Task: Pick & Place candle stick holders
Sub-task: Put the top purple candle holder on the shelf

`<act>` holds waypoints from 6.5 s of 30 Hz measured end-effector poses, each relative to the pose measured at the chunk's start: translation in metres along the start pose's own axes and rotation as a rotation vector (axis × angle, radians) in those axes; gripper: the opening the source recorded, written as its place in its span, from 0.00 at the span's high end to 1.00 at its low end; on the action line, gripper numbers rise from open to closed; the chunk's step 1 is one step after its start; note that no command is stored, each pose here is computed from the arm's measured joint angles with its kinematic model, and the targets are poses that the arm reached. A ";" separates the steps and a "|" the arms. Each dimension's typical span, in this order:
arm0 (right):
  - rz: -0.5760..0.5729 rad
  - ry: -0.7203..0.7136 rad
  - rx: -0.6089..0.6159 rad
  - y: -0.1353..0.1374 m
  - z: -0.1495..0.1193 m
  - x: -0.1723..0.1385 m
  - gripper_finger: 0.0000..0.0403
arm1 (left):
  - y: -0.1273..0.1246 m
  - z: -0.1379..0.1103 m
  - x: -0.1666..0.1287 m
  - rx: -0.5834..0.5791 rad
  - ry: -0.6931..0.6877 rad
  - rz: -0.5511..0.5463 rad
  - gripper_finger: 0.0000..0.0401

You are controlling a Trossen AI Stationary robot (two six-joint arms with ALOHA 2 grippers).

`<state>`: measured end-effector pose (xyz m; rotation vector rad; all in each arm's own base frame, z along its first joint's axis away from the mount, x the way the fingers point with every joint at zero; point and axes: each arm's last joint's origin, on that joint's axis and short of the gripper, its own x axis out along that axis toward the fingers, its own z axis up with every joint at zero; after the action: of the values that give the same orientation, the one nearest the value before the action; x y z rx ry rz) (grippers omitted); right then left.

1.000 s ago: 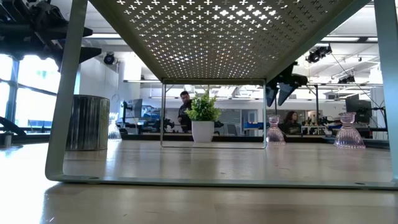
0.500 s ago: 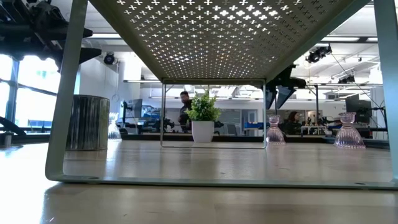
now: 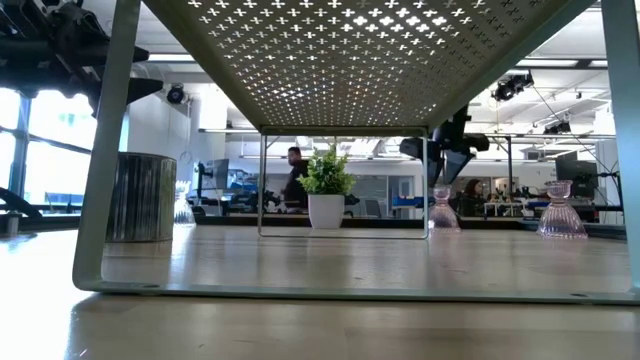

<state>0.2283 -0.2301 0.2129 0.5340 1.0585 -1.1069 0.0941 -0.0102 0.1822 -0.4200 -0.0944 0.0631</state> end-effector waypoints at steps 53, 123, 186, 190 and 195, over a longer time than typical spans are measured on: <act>-0.021 0.030 -0.034 0.007 0.001 0.027 0.62 | 0.000 -0.003 0.000 0.008 0.045 -0.029 0.48; 0.431 -0.578 -0.365 0.009 -0.086 -0.218 0.94 | 0.000 -0.005 0.000 -0.043 0.070 -0.041 0.48; 0.436 -0.065 -0.725 0.218 -0.236 -0.327 0.94 | 0.000 -0.007 0.000 -0.033 0.108 -0.068 0.48; 0.420 -0.041 -0.724 0.222 -0.234 -0.318 0.94 | 0.000 -0.007 0.000 -0.033 0.106 -0.066 0.48; 0.441 -0.018 -0.717 0.226 -0.231 -0.313 0.91 | 0.000 -0.007 0.000 -0.033 0.107 -0.065 0.48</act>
<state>0.3176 0.1858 0.3578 0.1598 1.1637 -0.3008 0.0944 -0.0133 0.1755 -0.4520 -0.0040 -0.0253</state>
